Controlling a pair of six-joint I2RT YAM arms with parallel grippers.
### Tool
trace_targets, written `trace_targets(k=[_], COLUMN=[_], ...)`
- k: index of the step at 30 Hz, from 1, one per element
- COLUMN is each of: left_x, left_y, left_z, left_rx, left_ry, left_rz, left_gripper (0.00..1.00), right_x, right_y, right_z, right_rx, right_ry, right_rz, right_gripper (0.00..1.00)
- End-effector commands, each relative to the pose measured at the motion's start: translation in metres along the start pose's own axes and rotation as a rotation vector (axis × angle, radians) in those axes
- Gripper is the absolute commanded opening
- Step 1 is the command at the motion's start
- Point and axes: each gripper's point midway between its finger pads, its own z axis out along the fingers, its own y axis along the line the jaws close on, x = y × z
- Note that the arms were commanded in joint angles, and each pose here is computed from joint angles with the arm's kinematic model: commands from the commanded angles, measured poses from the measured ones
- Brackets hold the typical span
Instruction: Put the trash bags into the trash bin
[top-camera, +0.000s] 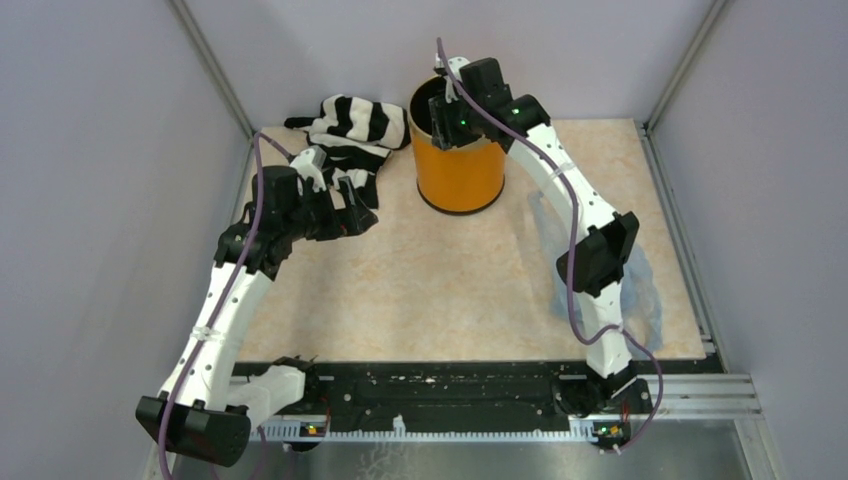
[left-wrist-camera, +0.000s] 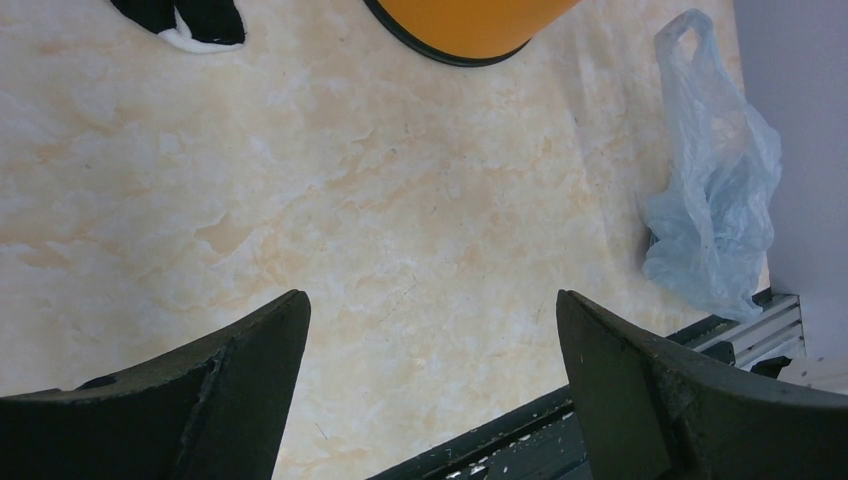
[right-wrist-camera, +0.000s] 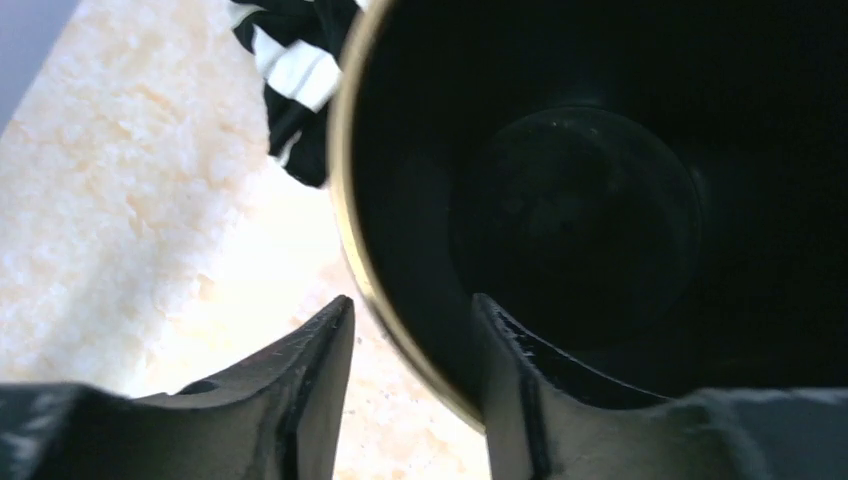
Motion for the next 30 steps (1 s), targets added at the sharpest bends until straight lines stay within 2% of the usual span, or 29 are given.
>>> trace_targets(k=[1,10,15,19,23,30], left_x=[-0.014,-0.009,-0.004,-0.002,0.003,0.019], left_y=[-0.012,-0.009,-0.011,-0.019,-0.028,-0.047], left_z=[-0.007,-0.007,-0.004,-0.001,0.006,0.020], left_rx=[0.045,0.036,0.061,0.103,0.138,0.195], left_ry=[-0.062,-0.052,-0.029,-0.023,-0.011,0.016], left_rz=[0.025,0.024,0.026,0.033,0.037,0.045], left_gripper=[0.98,0.98,0.98,0.98,0.98,0.98], right_x=[-0.025,-0.031,-0.053,-0.068,-0.066,-0.004], right_y=[0.008,0.011,0.015,0.017,0.010,-0.015], right_z=[0.011,0.008,-0.029,-0.070,-0.110,-0.171], right_rx=[-0.031,-0.037,-0.010,0.026,0.097,0.257], right_ry=[-0.098,-0.110,-0.172,-0.224,-0.240,-0.224], right_rz=[-0.007,0.026,0.046,0.054,0.099,0.174], right_gripper=[0.52,0.63,0.83,0.93,0.95,0.95])
